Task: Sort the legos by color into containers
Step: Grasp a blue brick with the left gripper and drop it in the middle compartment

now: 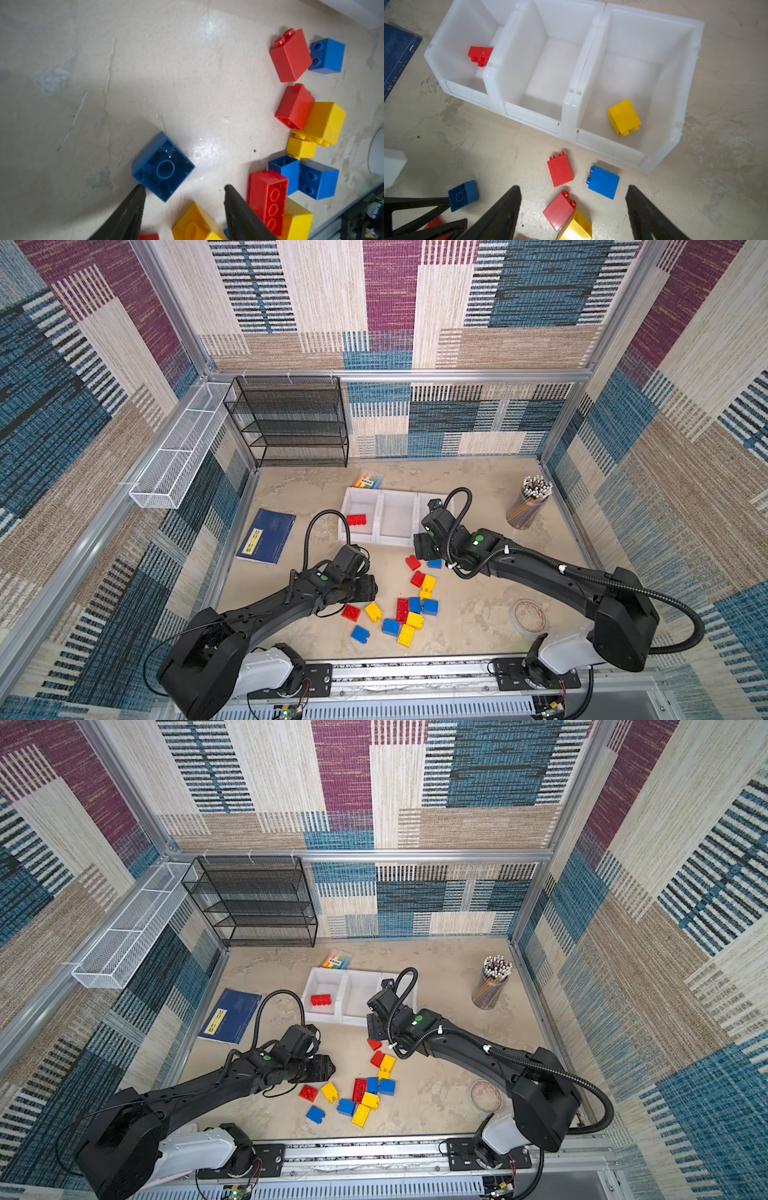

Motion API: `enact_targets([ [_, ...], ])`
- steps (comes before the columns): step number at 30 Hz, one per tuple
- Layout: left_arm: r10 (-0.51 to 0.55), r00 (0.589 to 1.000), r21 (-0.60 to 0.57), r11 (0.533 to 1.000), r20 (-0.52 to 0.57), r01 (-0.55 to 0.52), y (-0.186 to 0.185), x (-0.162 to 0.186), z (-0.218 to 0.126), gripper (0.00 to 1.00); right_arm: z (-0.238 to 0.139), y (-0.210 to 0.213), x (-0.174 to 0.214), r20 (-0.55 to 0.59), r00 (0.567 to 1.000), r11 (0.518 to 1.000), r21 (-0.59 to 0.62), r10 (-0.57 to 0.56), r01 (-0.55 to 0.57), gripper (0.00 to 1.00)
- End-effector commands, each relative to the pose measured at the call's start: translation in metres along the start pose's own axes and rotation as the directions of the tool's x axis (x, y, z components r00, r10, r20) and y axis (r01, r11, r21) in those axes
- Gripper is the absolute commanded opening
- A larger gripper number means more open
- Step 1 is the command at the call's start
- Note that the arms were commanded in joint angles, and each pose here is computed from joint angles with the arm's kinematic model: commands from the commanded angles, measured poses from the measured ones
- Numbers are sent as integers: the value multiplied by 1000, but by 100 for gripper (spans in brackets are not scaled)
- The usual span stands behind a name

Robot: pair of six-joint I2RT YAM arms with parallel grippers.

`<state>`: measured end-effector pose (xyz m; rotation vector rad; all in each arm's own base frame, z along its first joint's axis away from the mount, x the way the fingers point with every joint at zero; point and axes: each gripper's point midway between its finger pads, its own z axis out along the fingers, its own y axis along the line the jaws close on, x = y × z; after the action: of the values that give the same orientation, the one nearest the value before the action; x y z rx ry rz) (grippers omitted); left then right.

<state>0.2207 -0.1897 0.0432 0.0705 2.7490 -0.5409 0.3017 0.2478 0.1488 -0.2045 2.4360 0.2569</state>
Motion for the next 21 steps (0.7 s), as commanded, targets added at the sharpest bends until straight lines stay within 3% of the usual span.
enact_targets([
  [1, 49, 999, 19, 999, 4, -49, -10, -10, 5, 61, -4, -1, -8, 44, 998, 999, -2, 47, -47, 82],
  [21, 164, 982, -86, 981, -90, -172, -9, -15, 34, 44, -9, -8, -6, 54, 997, 998, 18, 60, -61, 82],
])
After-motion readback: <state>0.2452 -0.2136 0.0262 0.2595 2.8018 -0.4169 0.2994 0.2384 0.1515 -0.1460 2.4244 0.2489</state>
